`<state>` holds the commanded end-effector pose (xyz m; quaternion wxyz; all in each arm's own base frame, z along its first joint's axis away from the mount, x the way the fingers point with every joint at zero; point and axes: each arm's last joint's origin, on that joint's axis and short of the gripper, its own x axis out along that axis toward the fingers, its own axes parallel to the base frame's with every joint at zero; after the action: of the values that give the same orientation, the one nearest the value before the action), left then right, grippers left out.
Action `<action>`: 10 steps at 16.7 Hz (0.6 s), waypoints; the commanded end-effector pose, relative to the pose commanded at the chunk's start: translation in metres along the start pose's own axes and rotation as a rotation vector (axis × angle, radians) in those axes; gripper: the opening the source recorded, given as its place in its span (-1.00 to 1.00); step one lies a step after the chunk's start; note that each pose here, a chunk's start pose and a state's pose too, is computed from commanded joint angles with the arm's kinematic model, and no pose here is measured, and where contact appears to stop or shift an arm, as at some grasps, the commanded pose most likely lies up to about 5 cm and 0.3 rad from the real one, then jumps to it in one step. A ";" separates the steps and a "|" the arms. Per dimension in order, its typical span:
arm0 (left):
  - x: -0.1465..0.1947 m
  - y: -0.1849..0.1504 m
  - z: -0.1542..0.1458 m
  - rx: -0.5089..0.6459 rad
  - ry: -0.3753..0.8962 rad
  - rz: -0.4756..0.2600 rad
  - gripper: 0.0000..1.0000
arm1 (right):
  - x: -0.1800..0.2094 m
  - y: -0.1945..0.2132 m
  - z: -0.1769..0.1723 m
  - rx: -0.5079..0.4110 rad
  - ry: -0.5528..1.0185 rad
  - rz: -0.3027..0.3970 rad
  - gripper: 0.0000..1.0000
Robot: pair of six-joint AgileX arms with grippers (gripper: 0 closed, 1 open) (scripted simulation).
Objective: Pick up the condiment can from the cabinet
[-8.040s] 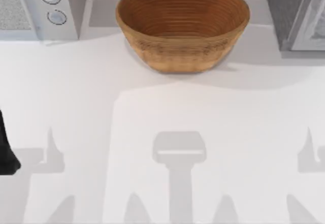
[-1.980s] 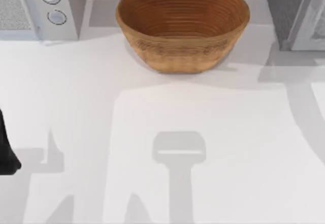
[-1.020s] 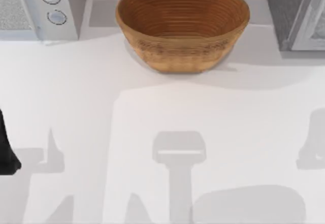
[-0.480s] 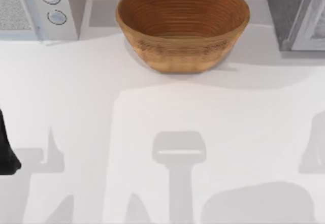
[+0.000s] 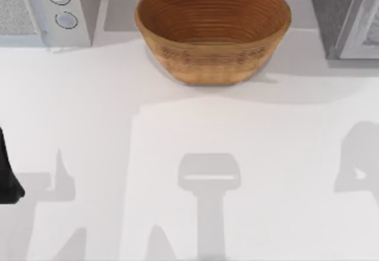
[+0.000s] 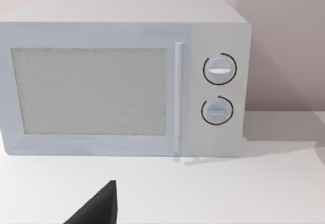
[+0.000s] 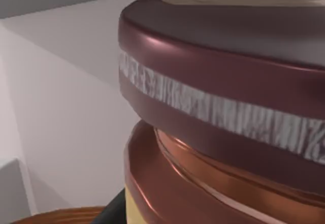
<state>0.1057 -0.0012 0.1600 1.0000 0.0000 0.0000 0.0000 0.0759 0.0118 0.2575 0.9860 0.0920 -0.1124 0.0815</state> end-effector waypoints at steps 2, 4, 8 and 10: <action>0.000 0.000 0.000 0.000 0.000 0.000 1.00 | -0.012 0.012 0.049 0.116 -0.098 0.089 -1.00; 0.000 0.000 0.000 0.000 0.000 0.000 1.00 | -0.032 0.020 0.103 0.264 -0.196 0.196 -1.00; 0.000 0.000 0.000 0.000 0.000 0.000 1.00 | -0.092 0.002 0.216 0.661 -0.362 0.459 -1.00; 0.000 0.000 0.000 0.000 0.000 0.000 1.00 | -0.126 -0.031 0.267 0.909 -0.419 0.612 -1.00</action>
<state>0.1057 -0.0012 0.1600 1.0000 0.0000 0.0000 0.0000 -0.0947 -0.0892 0.4785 0.7361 0.4830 -0.2801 0.3826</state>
